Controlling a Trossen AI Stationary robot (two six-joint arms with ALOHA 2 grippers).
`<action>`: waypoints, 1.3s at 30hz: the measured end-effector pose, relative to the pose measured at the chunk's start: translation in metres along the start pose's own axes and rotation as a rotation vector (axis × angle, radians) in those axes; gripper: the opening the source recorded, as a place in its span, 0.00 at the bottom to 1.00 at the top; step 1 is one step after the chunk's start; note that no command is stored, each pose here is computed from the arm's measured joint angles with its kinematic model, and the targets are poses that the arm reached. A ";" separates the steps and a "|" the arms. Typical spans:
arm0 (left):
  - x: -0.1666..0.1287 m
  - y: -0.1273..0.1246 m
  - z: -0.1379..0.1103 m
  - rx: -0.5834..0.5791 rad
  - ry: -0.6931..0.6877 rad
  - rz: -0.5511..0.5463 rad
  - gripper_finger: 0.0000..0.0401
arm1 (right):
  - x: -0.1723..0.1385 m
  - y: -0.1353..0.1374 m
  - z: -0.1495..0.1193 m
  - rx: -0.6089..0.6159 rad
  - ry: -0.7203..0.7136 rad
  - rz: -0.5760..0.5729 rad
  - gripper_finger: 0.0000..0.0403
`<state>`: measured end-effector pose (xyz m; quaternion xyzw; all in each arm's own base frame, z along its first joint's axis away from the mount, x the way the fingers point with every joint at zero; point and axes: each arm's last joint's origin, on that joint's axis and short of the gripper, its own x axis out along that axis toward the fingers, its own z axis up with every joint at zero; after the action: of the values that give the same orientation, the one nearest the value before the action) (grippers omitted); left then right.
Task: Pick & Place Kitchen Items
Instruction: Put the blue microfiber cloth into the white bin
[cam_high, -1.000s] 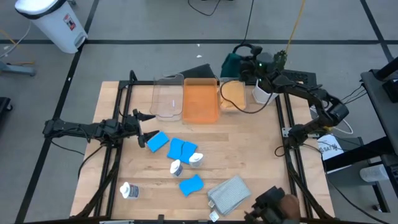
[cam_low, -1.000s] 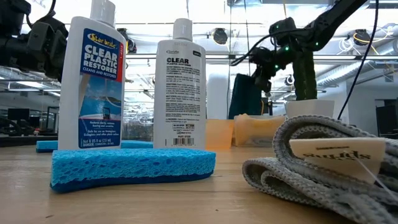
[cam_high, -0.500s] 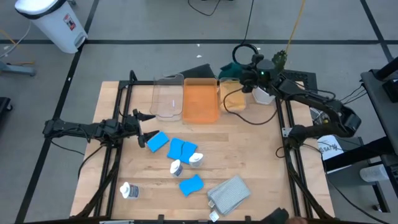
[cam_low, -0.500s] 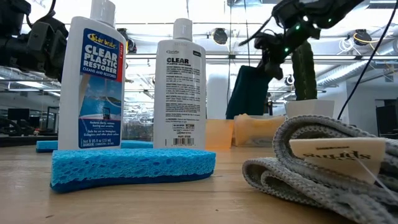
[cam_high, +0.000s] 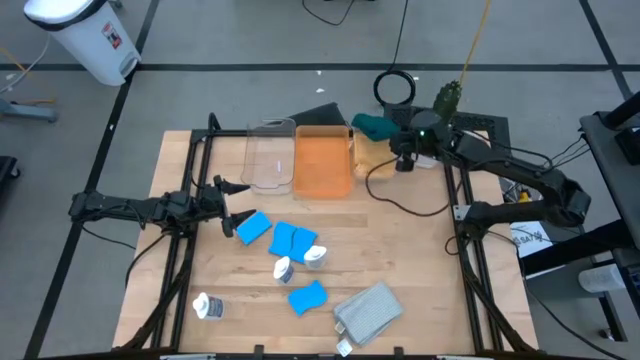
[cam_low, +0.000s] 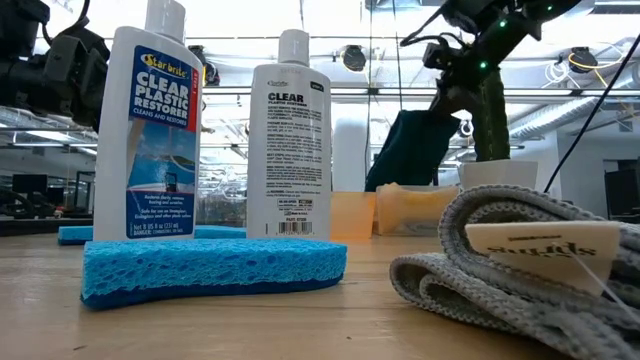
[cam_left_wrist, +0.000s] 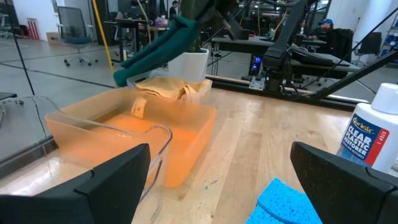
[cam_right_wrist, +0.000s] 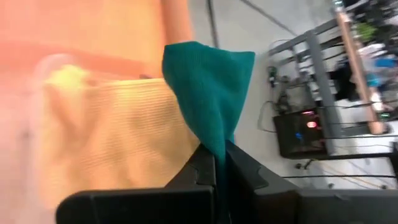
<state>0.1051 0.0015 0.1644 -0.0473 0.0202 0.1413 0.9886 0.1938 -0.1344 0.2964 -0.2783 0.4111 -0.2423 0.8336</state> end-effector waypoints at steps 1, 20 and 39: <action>0.000 0.000 0.000 0.000 0.000 0.000 0.98 | -0.001 0.004 0.001 0.003 0.001 0.019 0.00; 0.000 0.000 0.000 0.000 0.000 0.000 0.98 | -0.021 0.057 0.019 0.069 0.038 0.272 0.00; 0.000 0.000 0.000 0.000 0.000 0.000 0.98 | -0.028 0.071 0.016 0.102 0.063 0.460 0.00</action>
<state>0.1051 0.0015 0.1644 -0.0473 0.0203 0.1412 0.9886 0.2040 -0.0602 0.2727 -0.1270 0.4766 -0.0751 0.8667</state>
